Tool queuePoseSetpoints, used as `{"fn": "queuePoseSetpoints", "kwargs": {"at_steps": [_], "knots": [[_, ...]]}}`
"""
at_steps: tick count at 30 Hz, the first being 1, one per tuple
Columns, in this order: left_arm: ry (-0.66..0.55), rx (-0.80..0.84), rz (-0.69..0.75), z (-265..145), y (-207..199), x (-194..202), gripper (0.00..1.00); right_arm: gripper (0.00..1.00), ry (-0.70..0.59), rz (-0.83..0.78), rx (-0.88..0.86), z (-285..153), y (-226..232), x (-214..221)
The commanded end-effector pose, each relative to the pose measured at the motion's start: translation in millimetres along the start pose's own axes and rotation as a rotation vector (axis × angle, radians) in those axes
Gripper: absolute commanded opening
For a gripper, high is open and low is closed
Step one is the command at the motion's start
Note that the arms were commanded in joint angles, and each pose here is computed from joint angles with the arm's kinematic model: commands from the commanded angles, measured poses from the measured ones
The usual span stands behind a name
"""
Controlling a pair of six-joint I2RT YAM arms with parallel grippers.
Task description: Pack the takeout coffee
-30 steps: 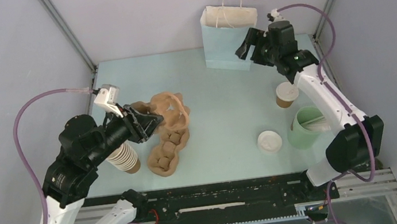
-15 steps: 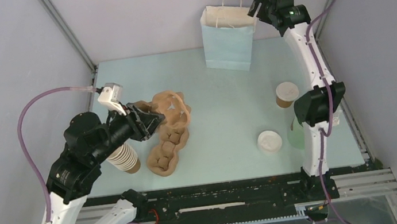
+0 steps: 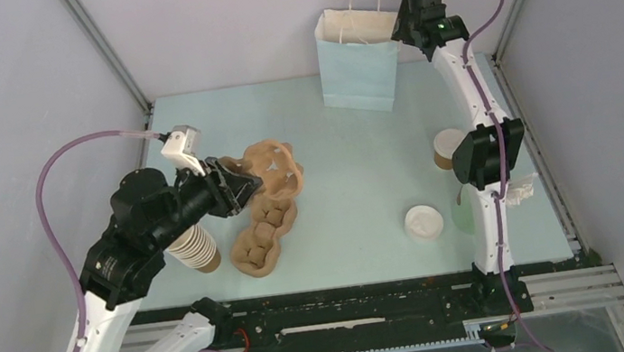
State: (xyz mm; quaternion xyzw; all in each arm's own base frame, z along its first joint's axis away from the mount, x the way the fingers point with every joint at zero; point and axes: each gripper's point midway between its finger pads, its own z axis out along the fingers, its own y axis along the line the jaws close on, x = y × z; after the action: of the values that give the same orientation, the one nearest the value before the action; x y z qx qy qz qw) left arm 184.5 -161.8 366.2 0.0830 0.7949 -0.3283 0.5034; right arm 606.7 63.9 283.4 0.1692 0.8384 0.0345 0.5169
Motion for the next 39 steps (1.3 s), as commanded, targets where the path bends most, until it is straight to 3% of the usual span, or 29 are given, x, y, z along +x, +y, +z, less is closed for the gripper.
{"fn": "queuePoseSetpoints", "kwargs": {"at_steps": [1,6,11,15,20,25,31,36,39], "knots": [[-0.01,-0.008,0.028,7.9,3.3,-1.6,0.08,0.58,-0.086,-0.029,-0.005,5.2,4.9,-21.1],[-0.006,-0.012,0.029,11.7,4.0,-1.9,0.07,0.45,-0.108,-0.058,-0.056,13.5,15.5,-23.3],[-0.008,-0.035,0.04,14.2,8.6,-2.6,0.05,0.23,-0.145,-0.151,-0.115,2.8,36.6,-28.2],[-0.008,-0.055,0.049,14.4,12.8,-2.3,0.04,0.17,-0.189,-0.206,-0.134,-25.2,48.6,-40.1],[-0.013,-0.061,0.054,12.3,14.4,-2.4,0.04,0.01,-0.167,-0.237,-0.153,-59.0,51.5,-33.2],[-0.016,-0.062,0.055,9.8,15.0,-1.1,0.04,0.0,-0.108,-0.295,-0.171,-93.6,54.0,2.6],[-0.031,-0.076,0.069,2.6,16.6,-4.8,0.03,0.0,-0.129,-0.395,-0.268,-142.6,61.9,60.7],[-0.042,-0.093,0.083,-5.2,19.3,-6.8,0.03,0.0,-0.119,-0.377,-0.39,-180.3,56.4,97.5],[-0.044,-0.092,0.081,-7.6,19.7,-4.9,0.03,0.03,-0.086,-0.275,-0.316,-193.4,36.7,110.5]]}}
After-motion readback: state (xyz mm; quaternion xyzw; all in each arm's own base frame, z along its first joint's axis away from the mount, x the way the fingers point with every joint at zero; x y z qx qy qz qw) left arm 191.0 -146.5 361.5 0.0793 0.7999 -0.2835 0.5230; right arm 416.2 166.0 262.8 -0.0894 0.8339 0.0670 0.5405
